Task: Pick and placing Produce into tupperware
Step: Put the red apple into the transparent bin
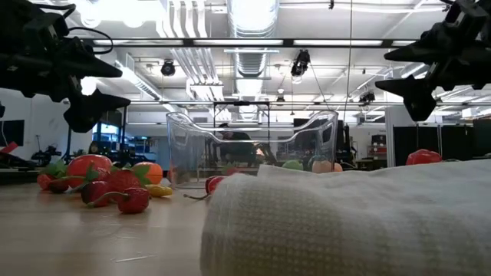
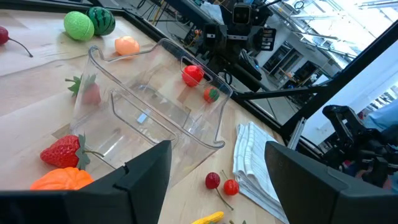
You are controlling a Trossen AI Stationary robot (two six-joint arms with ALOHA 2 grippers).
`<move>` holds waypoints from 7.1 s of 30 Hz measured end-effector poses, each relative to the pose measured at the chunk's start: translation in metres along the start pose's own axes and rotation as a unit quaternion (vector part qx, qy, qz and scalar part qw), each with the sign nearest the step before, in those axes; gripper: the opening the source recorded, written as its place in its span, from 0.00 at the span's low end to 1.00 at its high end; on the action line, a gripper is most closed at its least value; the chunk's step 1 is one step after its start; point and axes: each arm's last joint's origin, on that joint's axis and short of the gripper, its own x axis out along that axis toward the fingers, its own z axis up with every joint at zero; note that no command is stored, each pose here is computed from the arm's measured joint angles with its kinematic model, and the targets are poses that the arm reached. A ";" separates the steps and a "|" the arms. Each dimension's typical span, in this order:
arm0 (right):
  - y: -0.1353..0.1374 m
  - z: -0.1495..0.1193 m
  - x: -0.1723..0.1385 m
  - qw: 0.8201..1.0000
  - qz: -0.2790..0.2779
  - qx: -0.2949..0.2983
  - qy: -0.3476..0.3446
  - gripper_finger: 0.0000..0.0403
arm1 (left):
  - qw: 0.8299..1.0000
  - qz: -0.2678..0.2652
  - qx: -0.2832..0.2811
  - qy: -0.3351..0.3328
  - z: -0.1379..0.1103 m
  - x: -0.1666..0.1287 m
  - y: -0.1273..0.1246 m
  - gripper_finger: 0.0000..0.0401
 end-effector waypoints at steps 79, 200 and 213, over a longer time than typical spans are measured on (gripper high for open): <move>0.109 0.226 0.028 0.869 -0.443 -0.195 -0.103 0.59 | 0.968 -0.068 0.134 -0.199 0.033 -0.008 -0.022 0.61; -0.020 0.017 0.076 0.713 -0.351 -0.075 0.602 0.91 | 0.997 -0.018 0.014 -0.076 0.013 0.017 -0.010 0.61; -0.038 -0.010 0.091 0.651 -0.419 -0.013 0.633 0.90 | 0.997 -0.018 0.014 -0.075 0.012 0.017 -0.009 0.61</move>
